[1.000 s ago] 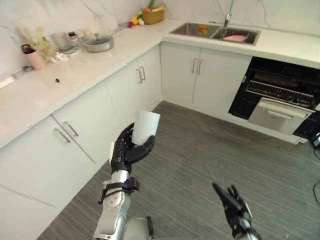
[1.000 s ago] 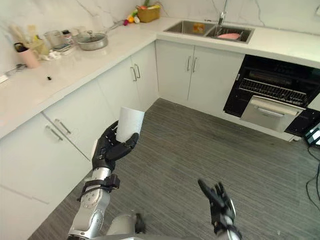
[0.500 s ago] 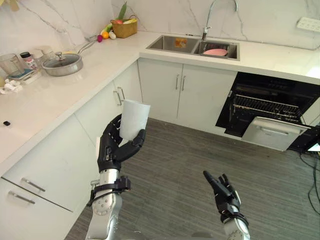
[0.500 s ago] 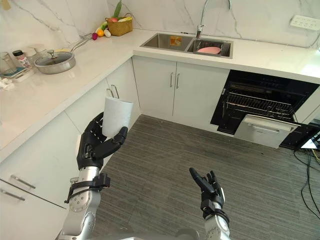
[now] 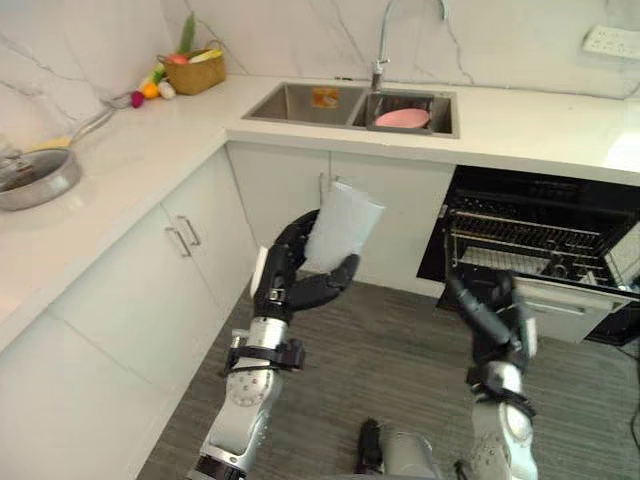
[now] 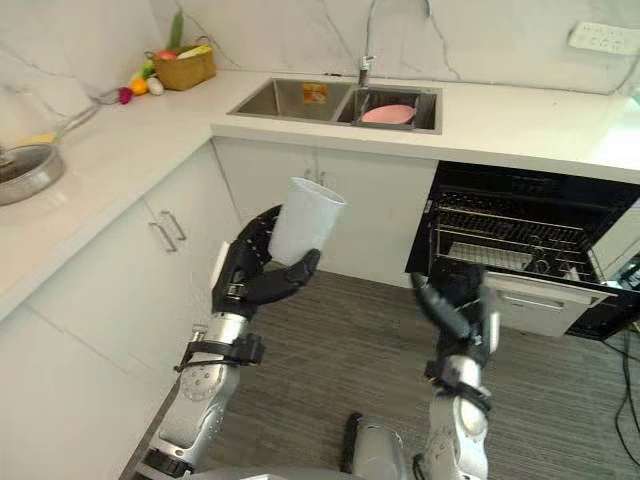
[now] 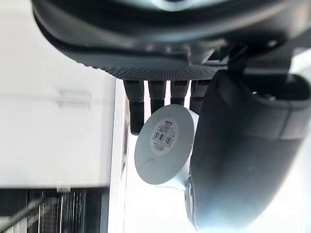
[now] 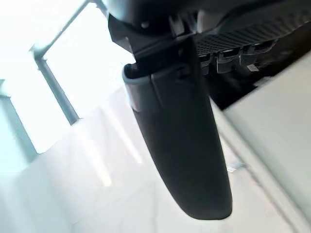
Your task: Walk over to the sink, pick up the cup, carry it to the dishwasher, place the cup inside the dishwasher, then close the dishwasher door
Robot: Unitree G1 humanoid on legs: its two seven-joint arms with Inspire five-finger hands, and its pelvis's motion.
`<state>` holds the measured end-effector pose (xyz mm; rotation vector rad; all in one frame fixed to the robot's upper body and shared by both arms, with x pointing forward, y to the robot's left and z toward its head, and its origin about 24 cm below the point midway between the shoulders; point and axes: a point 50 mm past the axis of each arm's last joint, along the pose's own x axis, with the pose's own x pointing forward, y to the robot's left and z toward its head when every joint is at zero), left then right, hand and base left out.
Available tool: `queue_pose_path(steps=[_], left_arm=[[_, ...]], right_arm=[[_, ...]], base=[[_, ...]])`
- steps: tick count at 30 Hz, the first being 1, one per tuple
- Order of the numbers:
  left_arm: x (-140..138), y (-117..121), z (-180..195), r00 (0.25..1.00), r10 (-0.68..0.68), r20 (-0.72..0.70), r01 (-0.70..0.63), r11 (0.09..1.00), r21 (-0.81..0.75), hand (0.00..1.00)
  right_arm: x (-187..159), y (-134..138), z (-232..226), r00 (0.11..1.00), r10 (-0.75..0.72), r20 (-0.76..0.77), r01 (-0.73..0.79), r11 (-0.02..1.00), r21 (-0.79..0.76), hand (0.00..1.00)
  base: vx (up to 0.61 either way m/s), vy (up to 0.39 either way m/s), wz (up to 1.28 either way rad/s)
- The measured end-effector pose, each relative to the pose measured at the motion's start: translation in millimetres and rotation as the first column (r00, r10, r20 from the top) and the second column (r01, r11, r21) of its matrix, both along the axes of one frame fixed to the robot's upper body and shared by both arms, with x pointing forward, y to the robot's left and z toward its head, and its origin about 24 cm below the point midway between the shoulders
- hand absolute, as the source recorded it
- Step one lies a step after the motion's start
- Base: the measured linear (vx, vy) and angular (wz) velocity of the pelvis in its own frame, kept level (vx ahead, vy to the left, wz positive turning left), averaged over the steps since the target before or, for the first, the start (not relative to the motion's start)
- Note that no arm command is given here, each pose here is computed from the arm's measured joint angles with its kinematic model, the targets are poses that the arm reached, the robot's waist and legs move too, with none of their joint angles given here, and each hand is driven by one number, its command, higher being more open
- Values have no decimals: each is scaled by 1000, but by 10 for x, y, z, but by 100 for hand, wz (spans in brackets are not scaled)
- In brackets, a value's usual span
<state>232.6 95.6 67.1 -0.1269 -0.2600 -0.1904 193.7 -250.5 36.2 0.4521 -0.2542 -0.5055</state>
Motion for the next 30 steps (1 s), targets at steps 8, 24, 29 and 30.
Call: queue_pose_path(steps=[8,24,29,30], left_arm=[[1,145,-76,998,60,-33,-60,998,-10,0],[37,86,66,992,123,9,-122,990,-66,0],[51,309,186,964,261,44,-255,962,-101,0],[52,347,205,957,284,53,-277,955,-110,0]], right_arm=[[-249,-522,674,922,-239,304,290,948,-133,100],[25,-134,390,992,47,118,-37,996,-84,100],[119,256,99,973,228,36,-228,974,3,100],[120,267,88,971,238,33,-238,971,4,100]], base=[[411,-71,-80],[312,260,-87],[134,291,-80],[120,104,-61]])
